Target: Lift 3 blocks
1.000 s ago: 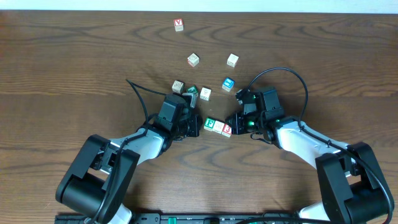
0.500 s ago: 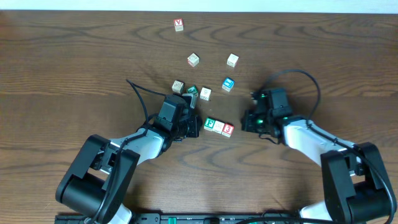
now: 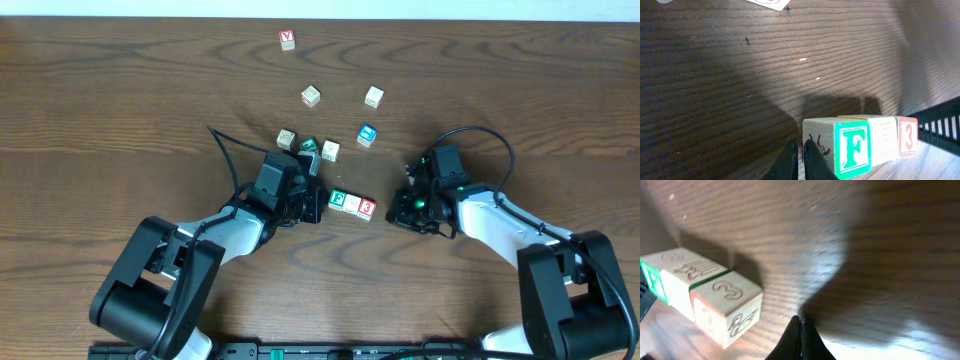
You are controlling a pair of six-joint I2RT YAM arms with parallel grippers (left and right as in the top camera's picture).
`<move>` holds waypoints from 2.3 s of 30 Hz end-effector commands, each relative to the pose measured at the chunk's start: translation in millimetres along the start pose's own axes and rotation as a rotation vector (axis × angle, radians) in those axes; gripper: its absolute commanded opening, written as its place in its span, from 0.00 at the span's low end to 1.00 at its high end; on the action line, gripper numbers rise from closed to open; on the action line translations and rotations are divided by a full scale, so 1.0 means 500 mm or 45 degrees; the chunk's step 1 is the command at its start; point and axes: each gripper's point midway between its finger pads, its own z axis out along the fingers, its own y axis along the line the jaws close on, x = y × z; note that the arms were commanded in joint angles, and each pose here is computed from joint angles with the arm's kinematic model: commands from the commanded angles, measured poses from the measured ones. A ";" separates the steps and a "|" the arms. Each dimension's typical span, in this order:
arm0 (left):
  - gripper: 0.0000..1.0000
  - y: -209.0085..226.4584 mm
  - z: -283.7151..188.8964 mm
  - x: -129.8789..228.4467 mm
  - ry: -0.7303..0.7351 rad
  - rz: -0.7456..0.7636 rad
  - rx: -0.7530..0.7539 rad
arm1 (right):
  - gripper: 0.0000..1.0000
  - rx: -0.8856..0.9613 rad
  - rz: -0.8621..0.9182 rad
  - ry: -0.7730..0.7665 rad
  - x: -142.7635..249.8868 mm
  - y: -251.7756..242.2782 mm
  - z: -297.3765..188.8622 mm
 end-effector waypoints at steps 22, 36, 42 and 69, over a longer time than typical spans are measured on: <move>0.08 -0.005 0.004 -0.006 0.001 0.025 0.016 | 0.01 -0.180 -0.224 0.021 0.009 0.054 0.011; 0.08 -0.006 0.004 -0.006 0.002 0.024 0.016 | 0.01 -0.219 -0.219 0.025 0.009 0.065 0.010; 0.08 -0.006 0.004 -0.005 0.004 0.024 0.018 | 0.01 -0.231 -0.234 0.002 0.001 0.071 0.009; 0.07 -0.013 0.004 0.008 0.042 -0.005 0.048 | 0.01 -0.162 -0.156 -0.036 -0.013 0.054 0.012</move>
